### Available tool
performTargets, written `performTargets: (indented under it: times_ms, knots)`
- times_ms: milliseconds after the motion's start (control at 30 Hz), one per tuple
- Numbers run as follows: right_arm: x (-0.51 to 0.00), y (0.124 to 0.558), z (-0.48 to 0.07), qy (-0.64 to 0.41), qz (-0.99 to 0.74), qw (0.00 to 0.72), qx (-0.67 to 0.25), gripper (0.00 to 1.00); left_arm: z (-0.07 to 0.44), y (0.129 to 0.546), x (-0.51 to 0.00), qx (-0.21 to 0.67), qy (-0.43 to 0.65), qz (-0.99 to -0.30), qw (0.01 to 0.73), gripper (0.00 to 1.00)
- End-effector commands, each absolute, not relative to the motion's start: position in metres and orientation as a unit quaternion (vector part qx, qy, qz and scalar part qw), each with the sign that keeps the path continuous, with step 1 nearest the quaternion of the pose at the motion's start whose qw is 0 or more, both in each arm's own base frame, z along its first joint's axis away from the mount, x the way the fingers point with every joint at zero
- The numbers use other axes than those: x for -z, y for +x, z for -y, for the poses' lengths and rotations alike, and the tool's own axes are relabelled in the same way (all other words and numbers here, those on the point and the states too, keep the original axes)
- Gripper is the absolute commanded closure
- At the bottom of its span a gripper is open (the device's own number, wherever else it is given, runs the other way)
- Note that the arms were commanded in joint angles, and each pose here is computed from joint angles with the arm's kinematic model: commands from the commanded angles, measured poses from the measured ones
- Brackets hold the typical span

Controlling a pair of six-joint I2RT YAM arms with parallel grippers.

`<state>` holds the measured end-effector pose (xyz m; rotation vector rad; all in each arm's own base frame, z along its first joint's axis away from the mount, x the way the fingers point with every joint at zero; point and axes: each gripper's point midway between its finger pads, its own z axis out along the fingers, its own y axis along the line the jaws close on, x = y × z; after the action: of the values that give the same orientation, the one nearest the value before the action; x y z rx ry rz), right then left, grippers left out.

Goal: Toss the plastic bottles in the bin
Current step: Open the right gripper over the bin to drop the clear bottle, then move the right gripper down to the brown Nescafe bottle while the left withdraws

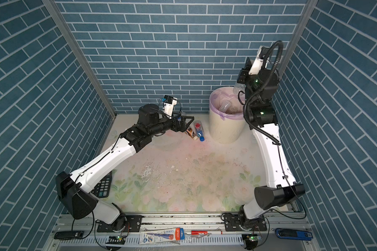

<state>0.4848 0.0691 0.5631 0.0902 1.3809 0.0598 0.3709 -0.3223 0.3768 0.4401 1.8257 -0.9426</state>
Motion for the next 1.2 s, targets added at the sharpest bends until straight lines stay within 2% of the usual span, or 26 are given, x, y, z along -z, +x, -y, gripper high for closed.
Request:
performTargets:
  times_ms: [0, 33, 67, 167, 233, 533, 767, 1033, 1167]
  knots:
    - [-0.466, 0.55, -0.085, 0.039, -0.748, 0.66, -0.057, 0.67, 0.323, 0.373, -0.369, 0.406, 0.176, -0.755, 0.484, 0.01]
    - [-0.458, 0.554, -0.088, 0.04, -0.77, 0.633, -0.07, 0.52, 0.323, 0.372, -0.369, 0.407, 0.176, -0.755, 0.483, 0.01]
    - [-0.457, 0.552, -0.091, 0.038, -0.78, 0.62, -0.077, 0.42, 0.322, 0.371, -0.367, 0.406, 0.176, -0.756, 0.482, 0.01]
    - [-0.485, 0.531, -0.101, 0.025, -0.739, 0.665, -0.101, 0.17, 0.321, 0.371, -0.36, 0.403, 0.172, -0.762, 0.477, 0.01]
    - [-0.503, 0.516, -0.098, 0.028, -0.72, 0.686, -0.106, 0.1, 0.322, 0.373, -0.356, 0.405, 0.171, -0.765, 0.471, 0.01]
    - [-0.523, 0.477, -0.086, 0.03, -0.718, 0.689, -0.096, 0.04, 0.331, 0.375, -0.347, 0.424, 0.163, -0.767, 0.453, 0.01]
    - [-0.515, 0.46, -0.094, 0.015, -0.729, 0.673, -0.124, 0.01, 0.322, 0.375, -0.334, 0.411, 0.139, -0.788, 0.438, 0.01]
    - [-0.476, 0.426, -0.12, -0.025, -0.763, 0.629, -0.148, 0.01, 0.282, 0.386, -0.3, 0.394, 0.029, -0.827, 0.399, 0.01]
    - [-0.437, 0.403, -0.157, -0.072, -0.791, 0.586, -0.162, 0.01, 0.273, 0.379, -0.275, 0.388, -0.006, -0.85, 0.356, 0.01]
